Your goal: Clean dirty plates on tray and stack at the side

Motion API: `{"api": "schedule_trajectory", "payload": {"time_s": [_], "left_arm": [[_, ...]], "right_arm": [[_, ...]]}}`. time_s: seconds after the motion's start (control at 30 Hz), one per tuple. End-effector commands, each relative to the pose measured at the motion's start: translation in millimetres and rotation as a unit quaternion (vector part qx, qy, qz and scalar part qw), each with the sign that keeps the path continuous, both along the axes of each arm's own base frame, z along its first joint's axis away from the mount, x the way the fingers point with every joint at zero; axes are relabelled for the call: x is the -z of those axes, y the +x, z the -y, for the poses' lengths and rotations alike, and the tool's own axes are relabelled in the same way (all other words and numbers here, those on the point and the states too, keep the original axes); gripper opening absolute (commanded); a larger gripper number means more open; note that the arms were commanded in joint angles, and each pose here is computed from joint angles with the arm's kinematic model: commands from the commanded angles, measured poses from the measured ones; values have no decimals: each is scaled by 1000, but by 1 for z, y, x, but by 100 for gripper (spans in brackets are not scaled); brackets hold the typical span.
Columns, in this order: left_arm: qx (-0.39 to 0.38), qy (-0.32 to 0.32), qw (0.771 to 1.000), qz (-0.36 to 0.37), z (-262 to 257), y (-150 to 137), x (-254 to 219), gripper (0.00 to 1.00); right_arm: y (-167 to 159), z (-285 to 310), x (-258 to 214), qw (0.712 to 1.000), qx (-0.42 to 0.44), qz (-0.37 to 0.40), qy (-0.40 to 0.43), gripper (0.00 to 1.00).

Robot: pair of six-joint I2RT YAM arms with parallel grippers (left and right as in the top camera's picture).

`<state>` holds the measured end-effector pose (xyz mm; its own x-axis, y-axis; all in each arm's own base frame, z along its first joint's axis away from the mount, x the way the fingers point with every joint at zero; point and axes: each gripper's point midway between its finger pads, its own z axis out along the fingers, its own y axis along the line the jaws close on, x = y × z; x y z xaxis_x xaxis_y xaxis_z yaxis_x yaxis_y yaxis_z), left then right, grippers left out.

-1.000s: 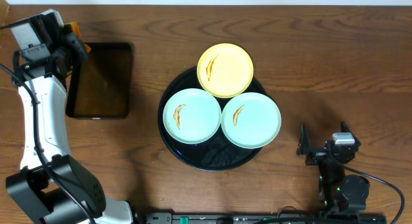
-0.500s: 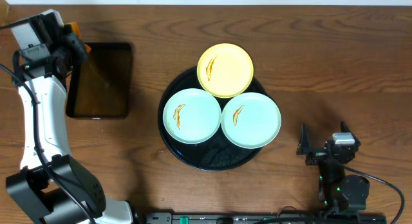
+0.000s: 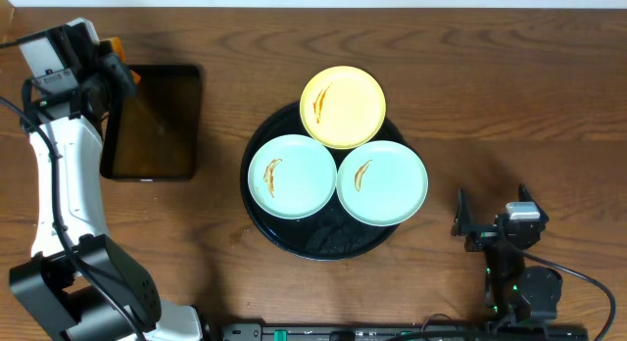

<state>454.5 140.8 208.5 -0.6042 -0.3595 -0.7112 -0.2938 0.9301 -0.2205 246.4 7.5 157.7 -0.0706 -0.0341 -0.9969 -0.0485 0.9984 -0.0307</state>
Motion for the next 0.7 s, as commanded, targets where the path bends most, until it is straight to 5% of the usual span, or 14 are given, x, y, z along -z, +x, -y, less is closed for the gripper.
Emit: {"api": "schedule_trajectory", "payload": {"time_s": [0.0, 0.67], "left_arm": [[0, 5, 1000, -6, -3, -1, 5, 8], [2, -25, 996, -86, -2, -3, 68, 7]], "right_arm": [[0, 2, 1, 1000, 5, -1, -4, 99], [0, 2, 1, 1000, 5, -1, -4, 99]]}}
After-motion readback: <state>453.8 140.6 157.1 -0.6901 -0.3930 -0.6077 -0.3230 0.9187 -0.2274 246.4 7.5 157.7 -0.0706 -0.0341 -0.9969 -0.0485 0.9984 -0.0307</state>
